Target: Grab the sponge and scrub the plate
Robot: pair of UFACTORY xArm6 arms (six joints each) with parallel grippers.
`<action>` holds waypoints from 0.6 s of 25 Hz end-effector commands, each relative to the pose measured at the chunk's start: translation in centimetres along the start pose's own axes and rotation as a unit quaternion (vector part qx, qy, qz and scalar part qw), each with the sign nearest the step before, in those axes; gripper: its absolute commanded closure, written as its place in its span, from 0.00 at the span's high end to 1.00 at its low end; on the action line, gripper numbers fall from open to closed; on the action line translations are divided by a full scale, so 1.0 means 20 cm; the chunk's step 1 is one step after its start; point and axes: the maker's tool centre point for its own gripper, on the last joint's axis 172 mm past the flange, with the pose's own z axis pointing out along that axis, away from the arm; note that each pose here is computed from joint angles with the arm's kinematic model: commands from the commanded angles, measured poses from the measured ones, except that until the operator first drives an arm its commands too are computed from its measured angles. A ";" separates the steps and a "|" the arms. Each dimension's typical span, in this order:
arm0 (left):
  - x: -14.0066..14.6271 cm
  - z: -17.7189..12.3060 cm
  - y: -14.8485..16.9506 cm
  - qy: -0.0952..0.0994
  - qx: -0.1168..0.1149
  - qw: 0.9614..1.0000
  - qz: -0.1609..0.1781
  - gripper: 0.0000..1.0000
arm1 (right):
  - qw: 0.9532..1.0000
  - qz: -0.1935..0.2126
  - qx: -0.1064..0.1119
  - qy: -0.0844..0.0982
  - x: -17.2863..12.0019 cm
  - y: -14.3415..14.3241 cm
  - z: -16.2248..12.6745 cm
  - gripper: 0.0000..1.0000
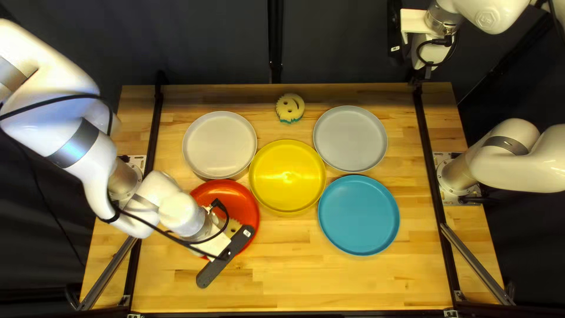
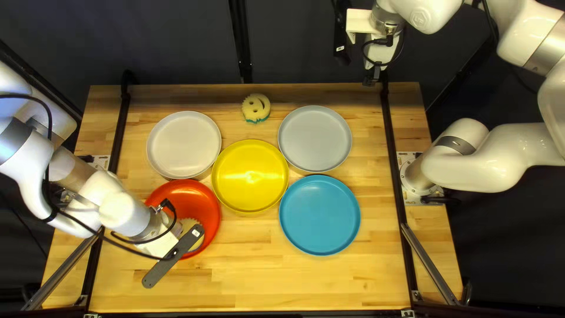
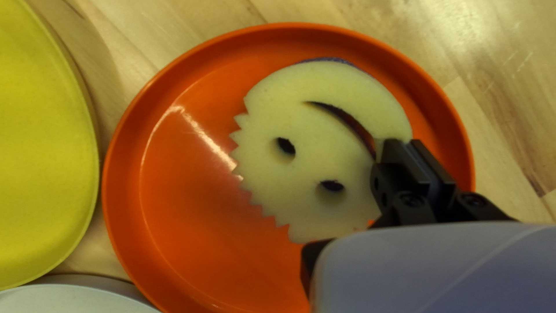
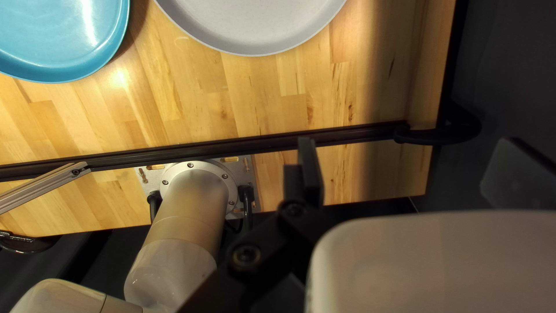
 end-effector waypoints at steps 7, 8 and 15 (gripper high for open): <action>-0.11 0.07 -0.26 0.009 -0.007 1.000 0.005 0.00 | 1.000 0.000 0.000 0.000 0.00 0.00 0.00 1.00; -0.11 0.08 -0.28 0.010 -0.008 1.000 0.006 0.00 | 1.000 0.000 0.000 0.000 0.00 0.00 0.00 1.00; -0.08 0.05 -0.20 0.010 -0.007 1.000 0.010 0.00 | 1.000 0.000 0.000 0.000 0.00 0.00 0.00 1.00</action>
